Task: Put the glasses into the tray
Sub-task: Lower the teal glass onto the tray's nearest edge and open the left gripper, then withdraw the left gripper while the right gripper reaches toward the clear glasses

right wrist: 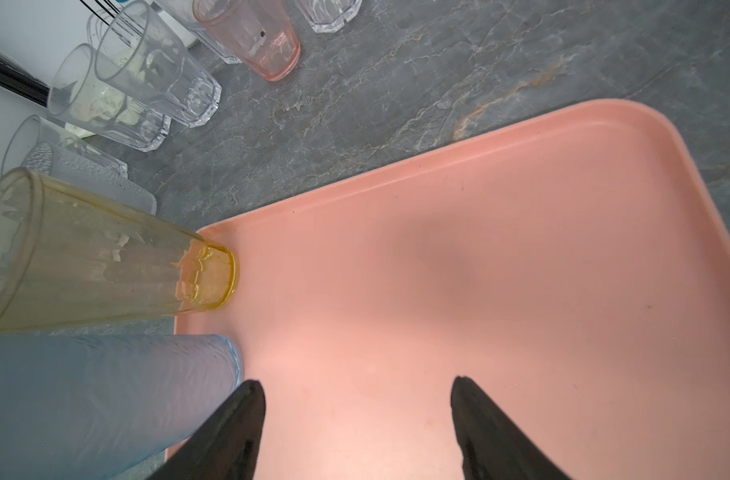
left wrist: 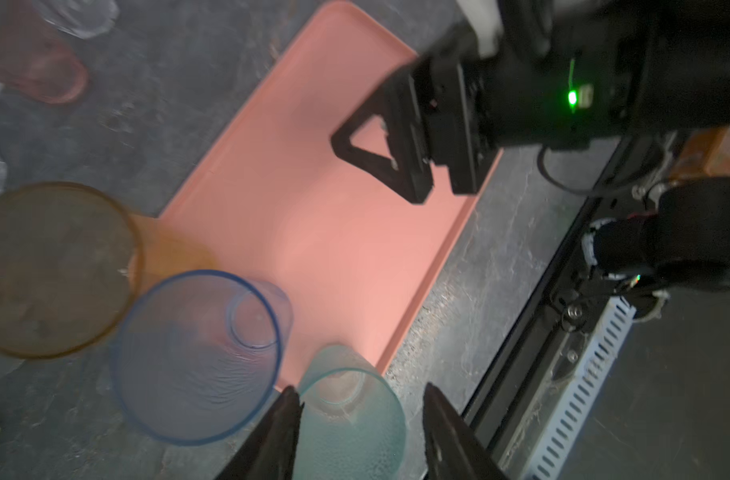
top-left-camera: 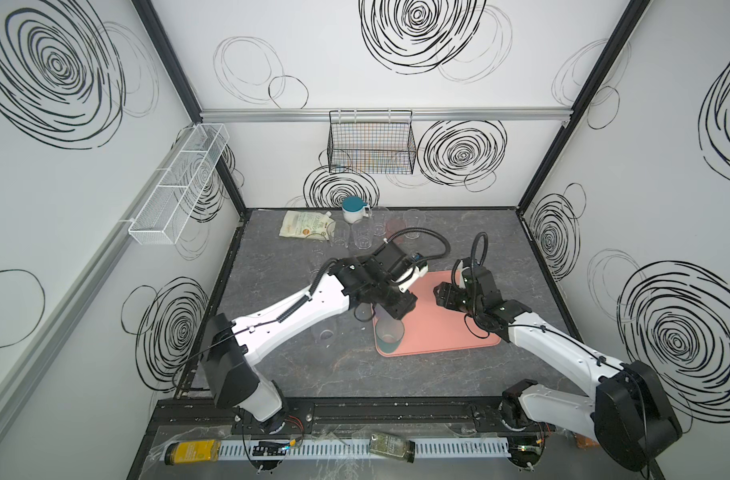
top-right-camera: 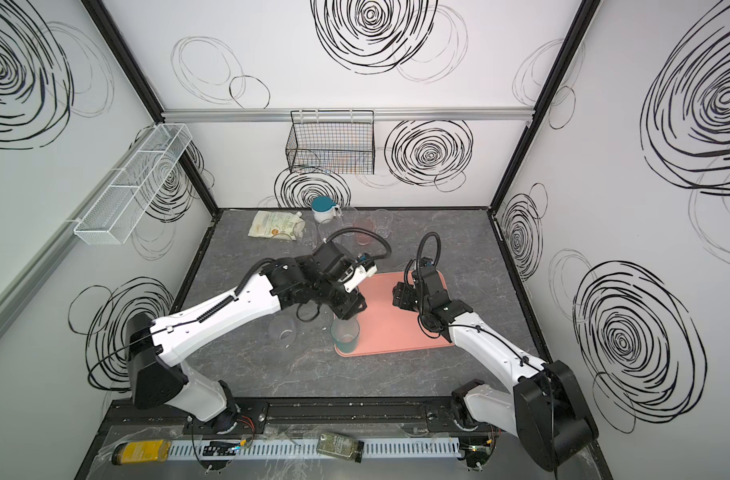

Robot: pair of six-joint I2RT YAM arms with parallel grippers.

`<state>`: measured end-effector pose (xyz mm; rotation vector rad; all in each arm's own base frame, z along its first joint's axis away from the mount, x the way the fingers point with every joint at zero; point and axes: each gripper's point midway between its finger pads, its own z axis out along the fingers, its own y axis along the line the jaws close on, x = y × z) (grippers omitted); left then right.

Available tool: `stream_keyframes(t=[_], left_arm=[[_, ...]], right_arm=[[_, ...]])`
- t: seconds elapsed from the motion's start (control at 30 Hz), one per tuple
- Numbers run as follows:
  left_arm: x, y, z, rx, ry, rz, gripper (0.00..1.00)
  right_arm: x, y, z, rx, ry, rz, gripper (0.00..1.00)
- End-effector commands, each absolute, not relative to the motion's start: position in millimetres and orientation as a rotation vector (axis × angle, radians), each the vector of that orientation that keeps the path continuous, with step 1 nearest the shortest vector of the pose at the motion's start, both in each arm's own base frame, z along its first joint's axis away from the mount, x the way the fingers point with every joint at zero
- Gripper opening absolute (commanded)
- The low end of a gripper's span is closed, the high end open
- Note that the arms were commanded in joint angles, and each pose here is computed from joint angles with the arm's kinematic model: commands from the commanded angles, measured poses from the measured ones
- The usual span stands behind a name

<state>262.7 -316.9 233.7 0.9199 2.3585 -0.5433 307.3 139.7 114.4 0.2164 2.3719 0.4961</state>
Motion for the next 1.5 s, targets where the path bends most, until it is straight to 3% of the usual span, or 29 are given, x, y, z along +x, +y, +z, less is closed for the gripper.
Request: stream_keyframes(t=[0.0, 0.2, 0.5, 0.87, 0.97, 1.17, 1.47], left_arm=[[307.9, -285.2, 267.4, 0.637, 2.254, -0.537, 0.54], [359.2, -183.7, 257.6, 0.23, 2.196, -0.395, 0.56], [385.2, -62.9, 213.5, -0.183, 2.167, -0.242, 0.58], [389.9, 15.9, 179.1, -0.509, 2.099, -0.126, 0.67], [392.4, 21.9, 171.8, -0.589, 2.091, -0.194, 0.71], [391.4, 22.4, 161.2, -0.595, 2.109, -0.202, 0.74], [388.5, 22.9, 171.4, -0.54, 2.079, -0.157, 0.76]], right_arm=[[326.0, 147.2, 139.0, 0.208, 2.315, 0.484, 0.75], [364.1, 162.9, 154.3, 0.174, 2.308, 0.463, 0.75], [449.8, 176.4, 165.8, 0.202, 2.265, 0.463, 0.76], [565.2, 155.4, 142.9, 0.366, 2.273, 0.487, 0.74], [583.5, 161.2, 131.4, 0.36, 2.287, 0.5, 0.72], [602.4, 170.1, 111.6, 0.35, 2.303, 0.527, 0.64], [610.9, 152.3, 93.1, 0.377, 2.329, 0.4, 0.32]])
